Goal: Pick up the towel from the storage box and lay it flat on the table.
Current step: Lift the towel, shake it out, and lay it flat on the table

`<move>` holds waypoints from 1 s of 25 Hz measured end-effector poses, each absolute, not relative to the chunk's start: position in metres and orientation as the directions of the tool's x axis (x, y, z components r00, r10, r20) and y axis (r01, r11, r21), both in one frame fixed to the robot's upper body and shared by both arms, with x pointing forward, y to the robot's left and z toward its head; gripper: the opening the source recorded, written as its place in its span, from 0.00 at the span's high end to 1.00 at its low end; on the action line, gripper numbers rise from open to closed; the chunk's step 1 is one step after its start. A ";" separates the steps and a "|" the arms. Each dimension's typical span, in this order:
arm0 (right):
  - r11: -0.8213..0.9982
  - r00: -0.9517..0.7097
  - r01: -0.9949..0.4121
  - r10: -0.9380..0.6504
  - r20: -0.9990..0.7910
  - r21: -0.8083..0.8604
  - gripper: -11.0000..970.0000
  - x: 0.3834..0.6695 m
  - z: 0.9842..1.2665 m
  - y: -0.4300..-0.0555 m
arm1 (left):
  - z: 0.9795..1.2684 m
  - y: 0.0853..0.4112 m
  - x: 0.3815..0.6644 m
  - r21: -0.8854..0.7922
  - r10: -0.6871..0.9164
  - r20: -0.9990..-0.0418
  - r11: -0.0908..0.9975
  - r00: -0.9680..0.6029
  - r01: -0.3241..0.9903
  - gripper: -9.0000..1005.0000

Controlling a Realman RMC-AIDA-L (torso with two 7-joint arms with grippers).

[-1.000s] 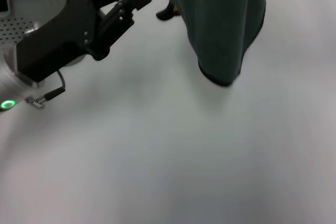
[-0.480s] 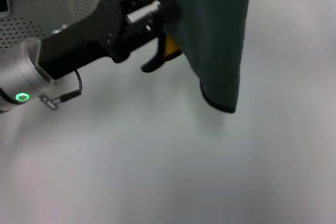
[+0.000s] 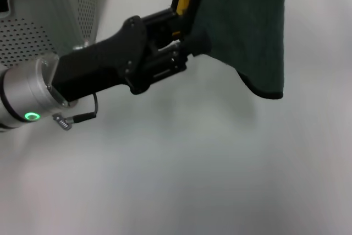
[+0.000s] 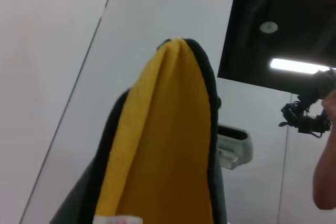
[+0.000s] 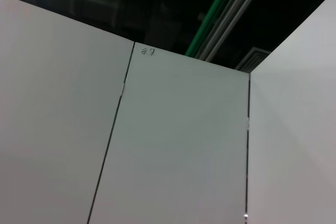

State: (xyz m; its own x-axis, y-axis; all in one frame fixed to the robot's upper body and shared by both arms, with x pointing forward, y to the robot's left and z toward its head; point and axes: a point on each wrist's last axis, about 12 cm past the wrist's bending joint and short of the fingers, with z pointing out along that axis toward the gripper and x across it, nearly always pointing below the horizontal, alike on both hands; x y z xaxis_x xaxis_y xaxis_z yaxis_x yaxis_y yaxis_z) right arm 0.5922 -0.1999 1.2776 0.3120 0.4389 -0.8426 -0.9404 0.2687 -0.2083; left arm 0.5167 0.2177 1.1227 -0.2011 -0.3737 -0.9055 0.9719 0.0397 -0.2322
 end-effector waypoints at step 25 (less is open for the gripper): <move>0.295 0.315 -0.936 0.468 -0.826 -0.191 0.90 0.594 1.281 -0.208 | 1.109 0.208 0.512 -0.235 -0.368 -0.909 0.069 -0.194 0.970 0.75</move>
State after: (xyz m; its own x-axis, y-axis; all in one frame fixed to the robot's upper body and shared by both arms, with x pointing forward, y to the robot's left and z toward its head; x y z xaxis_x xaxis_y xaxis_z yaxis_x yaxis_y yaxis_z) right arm 0.5941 -0.2082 1.2814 0.3153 0.4676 -0.8258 -0.9364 0.2945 -0.1907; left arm 0.5116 0.2081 1.1092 -0.1939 -0.3685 -0.9092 0.9696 0.0689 -0.2348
